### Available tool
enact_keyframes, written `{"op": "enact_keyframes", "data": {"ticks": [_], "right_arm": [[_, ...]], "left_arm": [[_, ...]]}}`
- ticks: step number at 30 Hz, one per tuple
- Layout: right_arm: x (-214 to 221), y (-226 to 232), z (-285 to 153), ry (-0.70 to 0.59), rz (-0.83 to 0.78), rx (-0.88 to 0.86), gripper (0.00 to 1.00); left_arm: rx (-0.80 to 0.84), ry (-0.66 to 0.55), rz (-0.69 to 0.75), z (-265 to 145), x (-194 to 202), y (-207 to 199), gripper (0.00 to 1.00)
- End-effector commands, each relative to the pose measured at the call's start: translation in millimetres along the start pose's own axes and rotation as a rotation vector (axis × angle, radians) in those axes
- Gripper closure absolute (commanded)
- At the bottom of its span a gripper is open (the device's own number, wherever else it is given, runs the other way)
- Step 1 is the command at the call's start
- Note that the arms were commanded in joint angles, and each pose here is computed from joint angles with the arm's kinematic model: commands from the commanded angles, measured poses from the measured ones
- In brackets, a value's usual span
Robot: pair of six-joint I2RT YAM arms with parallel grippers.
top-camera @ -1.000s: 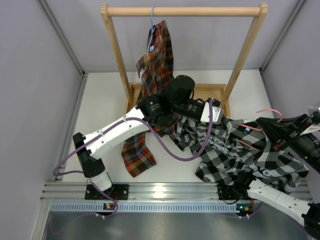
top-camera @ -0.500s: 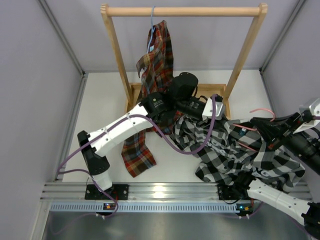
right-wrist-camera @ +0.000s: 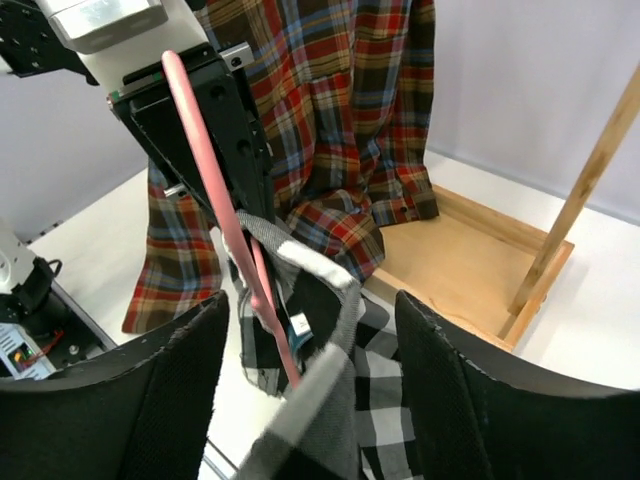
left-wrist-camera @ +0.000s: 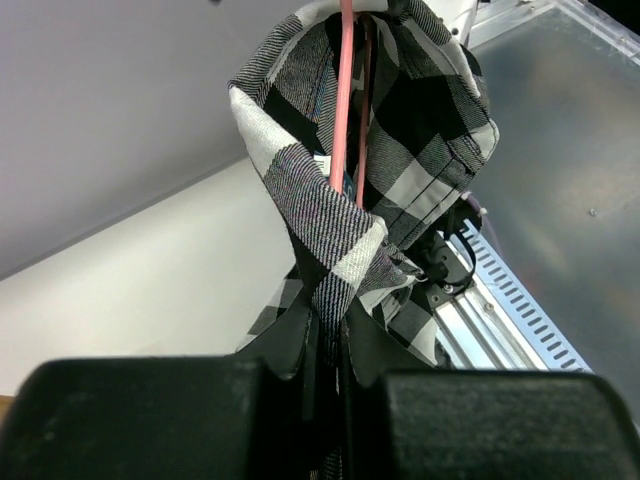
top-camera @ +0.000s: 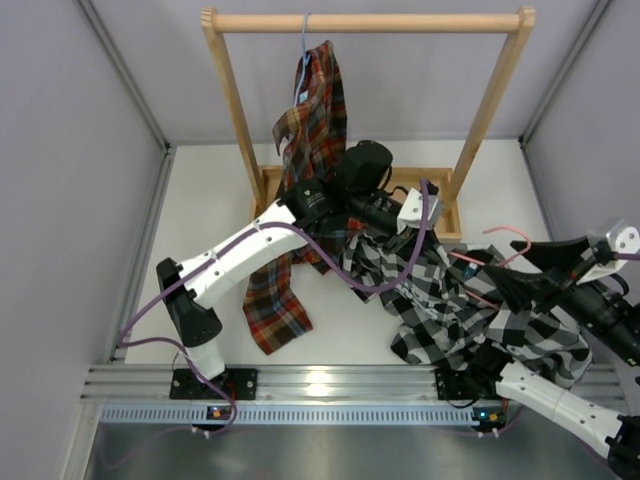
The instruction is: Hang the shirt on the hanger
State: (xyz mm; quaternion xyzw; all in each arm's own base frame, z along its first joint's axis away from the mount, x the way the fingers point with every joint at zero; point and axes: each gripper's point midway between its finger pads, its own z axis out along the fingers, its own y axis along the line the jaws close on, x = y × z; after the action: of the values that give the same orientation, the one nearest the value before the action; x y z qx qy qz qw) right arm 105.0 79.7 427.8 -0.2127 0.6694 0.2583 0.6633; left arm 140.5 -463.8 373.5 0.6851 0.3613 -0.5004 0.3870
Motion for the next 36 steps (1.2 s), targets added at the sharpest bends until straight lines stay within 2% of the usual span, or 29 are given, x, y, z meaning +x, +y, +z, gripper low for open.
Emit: {"op": "enact_keyframes", "data": {"ticks": [1,7,9,12,14,18,24,27,30,36], "right_arm": [[-4,-6,-31,-0.044,0.038,0.004,0.36],[27,7,-68,0.112,-0.021,-0.123,0.37],[41,21,-68,0.185,-0.050,-0.208,0.38],[57,24,-60,0.253,-0.066,-0.227,0.42],[62,23,-59,0.261,-0.076,-0.223,0.43],[66,37,-64,0.262,-0.106,-0.326,0.46],[66,39,-55,0.270,-0.124,-0.332,0.44],[56,41,-50,0.228,-0.130,-0.339,0.46],[54,54,-49,0.203,-0.147,-0.420,0.49],[56,53,-35,0.210,-0.170,-0.406,0.49]], "left_arm": [[0.053,-0.037,0.047,-15,-21,-23,1.00],[0.062,-0.043,0.064,-26,-27,-39,1.00],[0.078,-0.056,0.066,-28,-31,-44,1.00],[0.100,-0.072,0.063,-29,-36,-50,1.00],[0.111,-0.081,0.064,-31,-40,-53,1.00],[0.103,-0.083,0.055,-33,-44,-53,1.00],[0.111,-0.105,0.052,-40,-54,-54,1.00],[0.114,-0.108,0.038,-39,-56,-53,1.00],[0.133,-0.115,0.016,-38,-56,-52,1.00],[0.161,-0.125,-0.020,-35,-56,-49,1.00]]}}
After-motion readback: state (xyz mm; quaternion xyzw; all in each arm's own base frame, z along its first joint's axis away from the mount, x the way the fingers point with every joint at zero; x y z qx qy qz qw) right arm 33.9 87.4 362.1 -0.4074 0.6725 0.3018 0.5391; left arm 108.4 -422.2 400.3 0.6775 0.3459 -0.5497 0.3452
